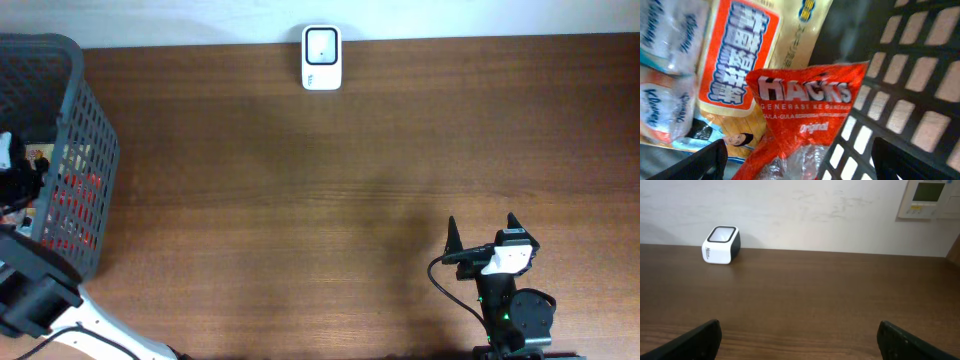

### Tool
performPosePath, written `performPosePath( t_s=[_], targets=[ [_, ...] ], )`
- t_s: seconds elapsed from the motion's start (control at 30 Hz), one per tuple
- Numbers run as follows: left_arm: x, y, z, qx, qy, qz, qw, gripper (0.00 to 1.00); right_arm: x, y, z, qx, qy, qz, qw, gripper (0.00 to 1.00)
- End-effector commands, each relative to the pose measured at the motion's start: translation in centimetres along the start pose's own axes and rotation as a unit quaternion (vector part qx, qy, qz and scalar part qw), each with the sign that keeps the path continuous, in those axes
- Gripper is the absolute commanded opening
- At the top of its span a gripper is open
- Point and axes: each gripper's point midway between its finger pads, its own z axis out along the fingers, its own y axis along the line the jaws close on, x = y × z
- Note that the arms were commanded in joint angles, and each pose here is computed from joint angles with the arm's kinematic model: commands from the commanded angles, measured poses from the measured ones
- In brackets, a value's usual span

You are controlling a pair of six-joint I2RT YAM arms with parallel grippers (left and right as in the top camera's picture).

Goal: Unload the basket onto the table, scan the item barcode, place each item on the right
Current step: 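Grasp the red snack bag in the basket with the left gripper, then carry the red bag to the table centre and release it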

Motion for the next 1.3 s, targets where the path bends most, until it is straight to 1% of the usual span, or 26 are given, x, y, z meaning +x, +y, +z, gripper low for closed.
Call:
performPosePath(
  t_s=[0.0,0.13,0.17,0.2,0.23,0.27,0.3,0.33,0.4,0.43,0.47,0.53,0.6,0.63,0.7,0.77,0.8,0.83,0.87,0.9,0.97,1.07,1.1,1.17,1.23,1.27],
  targets=[
    [1.9,0.9,2.5,-0.009,0.045,0.006,0.999,0.86,0.3,0.0,0.0,0.000,0.002,0.000,1.000,0.99],
    [4.4,0.8,5.7,0.004,0.079,-0.003,0.997,0.84,0.3,0.1,0.0,0.000,0.002,0.000,1.000,0.99],
    [5.1,0.7,6.3,0.009,0.088,-0.005,0.996,0.74,0.3,0.1,0.0,0.000,0.002,0.000,1.000,0.99],
    [5.4,0.6,6.5,0.012,0.092,-0.007,0.996,0.59,0.3,0.0,0.0,0.000,0.002,0.000,1.000,0.99],
    [5.4,0.6,6.5,0.013,0.092,-0.007,0.996,0.31,0.3,0.0,0.0,0.000,0.002,0.000,1.000,0.99],
    [5.4,0.5,6.5,0.013,0.092,-0.007,0.996,0.08,0.3,0.1,0.0,0.000,0.002,0.000,1.000,0.99],
    [5.3,0.4,6.5,0.018,0.089,-0.008,0.996,0.00,0.3,0.0,0.0,0.000,0.002,0.000,1.000,0.98],
    [5.0,0.3,5.9,0.017,0.087,-0.008,0.996,0.00,0.3,0.0,0.0,0.000,0.002,0.000,1.000,0.99],
    [2.3,-0.6,2.8,0.033,0.045,-0.005,0.998,0.00,0.3,0.0,0.0,0.000,0.002,0.000,1.000,0.99],
    [0.2,-1.7,0.5,0.056,0.004,0.001,0.998,0.00,0.3,0.0,0.0,0.000,0.002,0.000,1.000,0.99],
    [-3.4,-4.4,-4.1,0.108,-0.079,0.019,0.991,0.00,0.3,0.1,0.0,0.000,0.002,0.000,1.000,0.99],
    [-8.5,-9.8,-14.1,0.196,-0.244,0.079,0.946,0.00,0.3,0.0,0.0,0.000,0.002,0.000,1.000,0.99],
    [-10.3,-12.1,-22.7,0.176,-0.347,0.088,0.917,0.00,0.3,0.0,0.0,0.000,0.002,0.000,1.000,0.99],
    [-10.1,-13.0,-25.5,0.160,-0.380,0.108,0.905,0.00,0.3,0.1,0.0,0.000,0.002,0.000,1.000,0.99],
    [-8.9,-15.6,-32.1,0.112,-0.462,0.170,0.863,0.00,0.3,0.0,0.0,0.000,0.002,0.000,1.000,0.99],
    [-7.3,-17.6,-36.4,0.077,-0.506,0.203,0.835,0.00,0.3,0.0,0.0,0.000,0.002,0.000,1.000,0.99],
    [-6.3,-18.5,-37.7,0.080,-0.515,0.198,0.830,0.00,0.3,0.1,0.0,0.000,0.002,0.000,1.000,0.99],
    [-5.4,-20.1,-38.6,0.122,-0.517,0.192,0.825,0.00,0.3,0.1,0.0,0.000,0.002,0.000,1.000,0.99],
    [-4.3,-22.5,-39.2,0.193,-0.509,0.214,0.811,0.00,0.3,0.1,0.0,0.000,0.002,0.000,1.000,0.99],
    [-2.3,-25.9,-39.8,0.282,-0.489,0.263,0.782,0.00,0.3,0.1,0.0,0.000,0.002,0.000,1.000,0.99],
    [-0.8,-29.5,-39.9,0.350,-0.462,0.306,0.755,0.00,0.3,0.0,0.0,0.000,0.002,0.000,1.000,0.99],
    [0.7,-35.3,-38.3,0.411,-0.409,0.334,0.744,0.00,0.3,0.1,0.0,0.000,0.002,0.000,1.000,0.99],
    [1.0,-37.3,-37.4,0.415,-0.393,0.341,0.746,0.00,0.3,0.1,0.0,0.000,0.002,0.000,1.000,0.98],
    [0.9,-40.3,-33.5,0.370,-0.352,0.317,0.799,0.00,0.3,0.1,0.0,0.000,0.002,0.000,1.000,0.99],
    [1.7,-42.4,-28.7,0.276,-0.303,0.304,0.860,0.00,0.3,0.1,0.0,0.000,0.002,0.000,1.000,0.99],
    [2.7,-45.0,-26.7,0.238,-0.285,0.329,0.868,0.00,0.3,0.0,0.0,0.000,0.002,0.000,1.000,0.99]
  ],
)
